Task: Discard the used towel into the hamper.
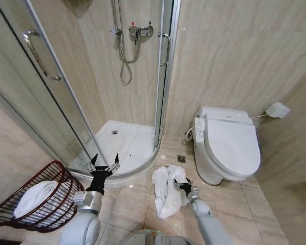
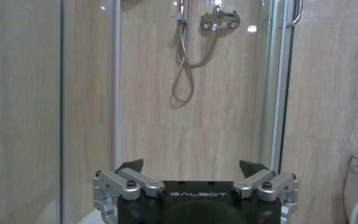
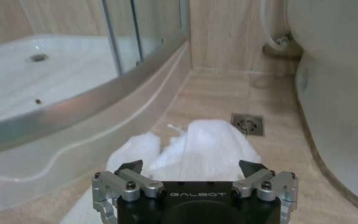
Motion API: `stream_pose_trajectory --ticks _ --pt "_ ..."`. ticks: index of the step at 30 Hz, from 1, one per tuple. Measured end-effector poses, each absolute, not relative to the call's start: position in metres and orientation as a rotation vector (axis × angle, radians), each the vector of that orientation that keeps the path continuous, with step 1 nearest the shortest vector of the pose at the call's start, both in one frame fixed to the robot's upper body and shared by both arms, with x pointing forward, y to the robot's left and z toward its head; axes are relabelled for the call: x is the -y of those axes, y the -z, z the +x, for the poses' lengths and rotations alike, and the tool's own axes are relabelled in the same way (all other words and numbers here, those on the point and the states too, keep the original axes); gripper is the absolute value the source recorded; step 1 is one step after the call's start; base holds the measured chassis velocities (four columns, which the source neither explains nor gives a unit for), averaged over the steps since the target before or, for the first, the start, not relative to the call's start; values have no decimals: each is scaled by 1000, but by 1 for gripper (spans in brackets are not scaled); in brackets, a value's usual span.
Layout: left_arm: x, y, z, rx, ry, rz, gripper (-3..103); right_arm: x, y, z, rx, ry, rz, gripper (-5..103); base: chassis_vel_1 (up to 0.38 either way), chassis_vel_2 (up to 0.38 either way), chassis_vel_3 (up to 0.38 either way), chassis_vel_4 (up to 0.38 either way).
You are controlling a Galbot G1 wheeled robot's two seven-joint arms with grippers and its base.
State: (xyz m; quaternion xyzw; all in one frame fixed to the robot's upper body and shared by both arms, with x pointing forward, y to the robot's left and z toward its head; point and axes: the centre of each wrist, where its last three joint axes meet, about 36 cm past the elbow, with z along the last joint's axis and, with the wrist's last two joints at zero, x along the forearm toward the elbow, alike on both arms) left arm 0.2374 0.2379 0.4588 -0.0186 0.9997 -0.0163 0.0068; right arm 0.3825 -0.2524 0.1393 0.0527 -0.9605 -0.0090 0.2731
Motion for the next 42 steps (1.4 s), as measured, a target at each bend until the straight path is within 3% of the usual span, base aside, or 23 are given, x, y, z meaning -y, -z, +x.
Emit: stream_pose_trajectory --ticks 19,37,42 --pt "-238 -459 237 -3127 51 -58 100 244 -118 401 2484 141 44 100 0 0 0 0" --pt "-238 -459 237 -3127 51 -58 100 268 -104 413 2434 176 43 101 0 0 0 0" --pt "-238 -459 237 -3127 51 -58 100 271 -102 411 2442 183 60 82 0 0 0 0"
